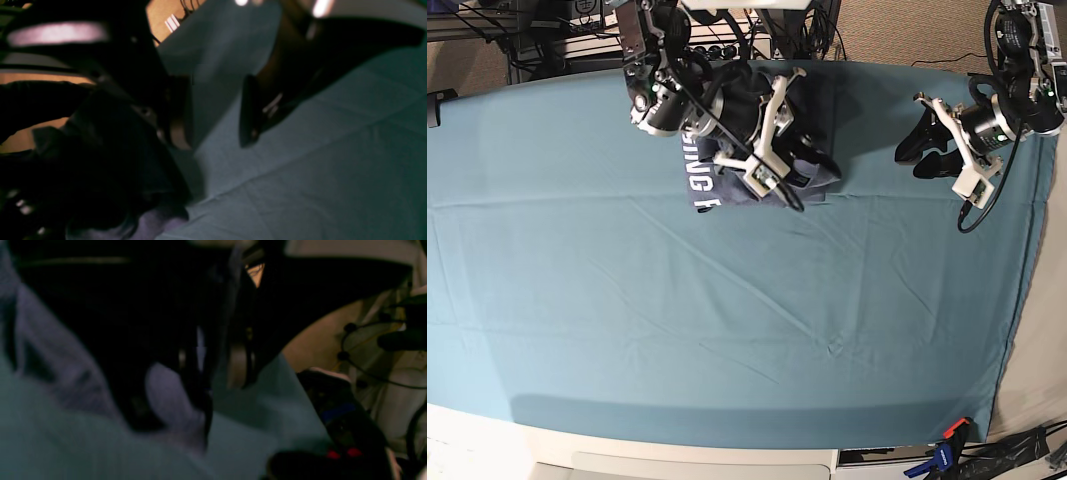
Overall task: Fold the T-shirt properly
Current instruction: 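Pinch the shirt's end with the right gripper and fold it over, then release the shirt and lift the right gripper away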
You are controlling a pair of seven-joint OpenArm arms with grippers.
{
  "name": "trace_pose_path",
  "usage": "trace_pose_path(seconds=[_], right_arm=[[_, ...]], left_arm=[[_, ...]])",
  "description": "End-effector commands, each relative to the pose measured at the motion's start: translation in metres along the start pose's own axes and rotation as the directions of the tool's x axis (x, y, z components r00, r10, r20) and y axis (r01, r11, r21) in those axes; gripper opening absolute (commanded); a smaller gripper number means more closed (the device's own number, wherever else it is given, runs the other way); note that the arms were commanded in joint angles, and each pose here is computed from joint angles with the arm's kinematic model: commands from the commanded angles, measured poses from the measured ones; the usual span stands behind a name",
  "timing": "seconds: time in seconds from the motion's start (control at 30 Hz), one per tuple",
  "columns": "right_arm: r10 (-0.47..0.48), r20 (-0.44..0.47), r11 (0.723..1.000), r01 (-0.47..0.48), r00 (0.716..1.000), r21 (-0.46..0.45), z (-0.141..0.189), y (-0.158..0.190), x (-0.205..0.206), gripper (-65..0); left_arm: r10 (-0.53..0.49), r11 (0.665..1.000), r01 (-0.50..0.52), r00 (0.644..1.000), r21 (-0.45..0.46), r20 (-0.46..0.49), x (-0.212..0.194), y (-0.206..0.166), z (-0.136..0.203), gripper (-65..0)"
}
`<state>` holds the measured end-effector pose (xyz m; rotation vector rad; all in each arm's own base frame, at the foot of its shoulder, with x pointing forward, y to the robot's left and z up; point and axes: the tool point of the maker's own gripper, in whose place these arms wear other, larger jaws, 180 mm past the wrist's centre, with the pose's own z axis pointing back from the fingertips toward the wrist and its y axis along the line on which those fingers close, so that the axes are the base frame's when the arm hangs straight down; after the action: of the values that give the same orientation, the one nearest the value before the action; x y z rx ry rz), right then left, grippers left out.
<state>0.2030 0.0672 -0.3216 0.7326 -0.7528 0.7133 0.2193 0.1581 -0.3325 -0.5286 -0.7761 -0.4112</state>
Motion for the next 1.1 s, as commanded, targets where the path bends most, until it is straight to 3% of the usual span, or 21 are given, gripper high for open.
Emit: trace_pose_path(seconds=[0.0, 0.13, 0.23, 0.33, 0.5, 0.67, 0.77, 0.93, 1.07], right_arm=[[0.025, 0.087, 0.999, -0.028, 0.996, 0.033, 0.004, 0.008, 0.024, -48.6], [0.085, 0.184, 0.99, -0.103, 0.979, 0.093, 0.017, 0.027, 0.051, -48.6], [0.146, 0.239, 0.981, -0.171, 0.96, 0.089, 0.029, 0.038, 0.069, -48.6], [0.231, 0.262, 0.97, -0.244, 0.937, 0.016, 0.043, 0.04, 0.085, -48.7], [0.364, 0.222, 0.928, -0.332, 0.904, -0.171, 0.064, 0.021, 0.097, -48.7], [0.33, 0.172, 0.91, -0.264, 0.928, -0.319, 0.079, -0.02, 0.092, -48.7], [0.275, 0.172, 0.884, -0.179, 0.946, -0.432, 0.098, -0.051, 0.09, -49.2], [0.203, 0.167, 0.803, -0.067, 0.965, -0.592, 0.137, -0.098, 0.079, -49.5], [0.188, 0.144, 0.733, -0.041, 0.972, -0.679, 0.168, -0.124, 0.069, -49.5]], left_arm=[[-0.018, 1.0, 0.018, 0.999, -0.007, 0.043, 0.013, -0.001, 0.004, -40.2], [-0.03, 1.0, 0.03, 0.998, -0.003, 0.056, 0.02, 0.001, 0.004, -40.2], [-0.05, 0.999, 0.05, 0.996, 0.004, 0.079, 0.031, 0.005, 0.003, -40.2], [-0.067, 0.998, 0.067, 0.992, 0.01, 0.105, 0.044, 0.007, 0.002, -40.4], [-0.092, 0.996, 0.09, 0.984, 0.024, 0.151, 0.064, 0.012, 0.002, -40.5], [-0.125, 0.992, 0.12, 0.967, 0.036, 0.224, 0.09, 0.015, 0.004, -40.5], [-0.147, 0.989, 0.142, 0.955, 0.038, 0.256, 0.103, 0.015, 0.005, -40.5], [-0.126, 0.992, 0.129, 0.948, 0.009, 0.291, 0.109, 0.009, 0.005, -40.5], [-0.099, 0.994, 0.106, 0.948, -0.005, 0.303, 0.107, 0.004, 0.001, -40.5]])
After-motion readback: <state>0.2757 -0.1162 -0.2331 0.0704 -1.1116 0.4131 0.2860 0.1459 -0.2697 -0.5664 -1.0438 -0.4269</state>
